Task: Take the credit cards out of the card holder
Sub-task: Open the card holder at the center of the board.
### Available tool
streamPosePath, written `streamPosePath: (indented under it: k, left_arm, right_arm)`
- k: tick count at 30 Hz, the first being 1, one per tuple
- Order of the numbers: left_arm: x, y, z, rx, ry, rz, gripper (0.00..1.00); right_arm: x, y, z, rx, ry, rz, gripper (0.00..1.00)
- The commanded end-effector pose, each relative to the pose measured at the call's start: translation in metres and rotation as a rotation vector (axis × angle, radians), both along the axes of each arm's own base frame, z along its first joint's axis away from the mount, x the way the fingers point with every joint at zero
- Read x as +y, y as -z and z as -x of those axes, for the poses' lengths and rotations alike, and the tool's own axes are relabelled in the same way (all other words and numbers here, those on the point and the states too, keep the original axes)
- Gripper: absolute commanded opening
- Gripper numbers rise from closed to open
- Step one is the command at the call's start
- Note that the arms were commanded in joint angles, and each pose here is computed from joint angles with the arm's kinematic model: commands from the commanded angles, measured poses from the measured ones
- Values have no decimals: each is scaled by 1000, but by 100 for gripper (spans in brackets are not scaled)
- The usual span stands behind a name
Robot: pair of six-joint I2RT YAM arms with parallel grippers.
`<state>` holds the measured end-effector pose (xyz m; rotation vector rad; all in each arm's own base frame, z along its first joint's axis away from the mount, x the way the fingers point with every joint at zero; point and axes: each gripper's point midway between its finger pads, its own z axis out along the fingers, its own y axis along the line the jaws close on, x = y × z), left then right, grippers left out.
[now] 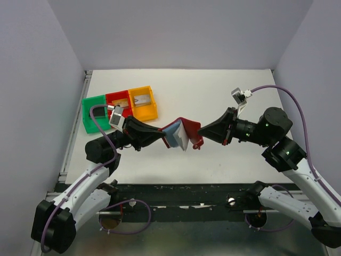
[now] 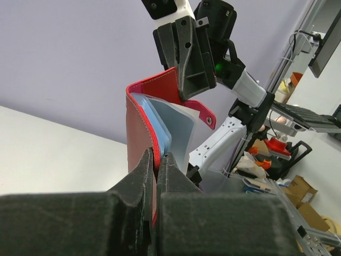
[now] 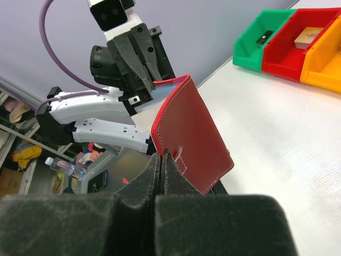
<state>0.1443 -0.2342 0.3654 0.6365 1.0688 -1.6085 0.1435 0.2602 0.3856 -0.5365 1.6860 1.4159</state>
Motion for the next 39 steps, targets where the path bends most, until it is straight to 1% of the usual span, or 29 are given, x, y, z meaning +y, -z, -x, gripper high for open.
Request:
streamPosePath:
  k: [1, 2, 3, 4, 5, 8, 10, 15, 16, 17, 20, 21, 26, 29, 39]
  left_arm:
    - [1, -12, 3, -29, -17, -17, 0]
    - [1, -12, 2, -12, -19, -26, 0]
    - [1, -13, 1, 9, -22, -32, 0]
    - [0, -12, -1, 35, -26, -43, 0]
    - [0, -13, -2, 43, -26, -50, 0]
    - [-1, -14, -2, 80, -18, -67, 0]
    - [-2, -14, -2, 111, -15, -82, 0]
    - [-4, -10, -11, 183, -36, -137, 0]
    - [-5, -9, -13, 193, -45, -148, 0]
    - [-6, -7, -14, 204, -48, -161, 0]
    - [-8, -6, -18, 221, -78, -191, 0]
    - [-9, -3, -19, 234, -84, -208, 0]
    - [-13, 0, -32, 271, -178, -279, 0]
    - [-16, 2, -35, 282, -187, -298, 0]
    - [-24, 12, -39, 307, -187, -343, 0]
  right_arm:
    - [-2, 13, -8, 0, 29, 47, 9]
    - [-2, 15, -9, -2, 31, 54, 15]
    - [-3, 17, -10, -1, 35, 62, 24]
    - [-3, 20, -9, 0, 34, 70, 31]
    - [-3, 23, -11, 4, 40, 81, 42]
    - [-5, 30, -15, 7, 61, 111, 60]
    - [-6, 36, -17, 8, 71, 130, 68]
    - [-9, 43, -21, 0, 87, 173, 81]
    - [-9, 45, -23, -2, 95, 185, 90]
    - [-11, 47, -24, -1, 104, 197, 93]
    - [-15, 50, -29, -14, 139, 226, 96]
    - [-17, 51, -31, -18, 152, 236, 100]
    - [-27, 55, -42, -38, 225, 295, 100]
    - [-30, 52, -46, -51, 244, 307, 100]
    - [-26, 45, -49, -67, 226, 325, 100]
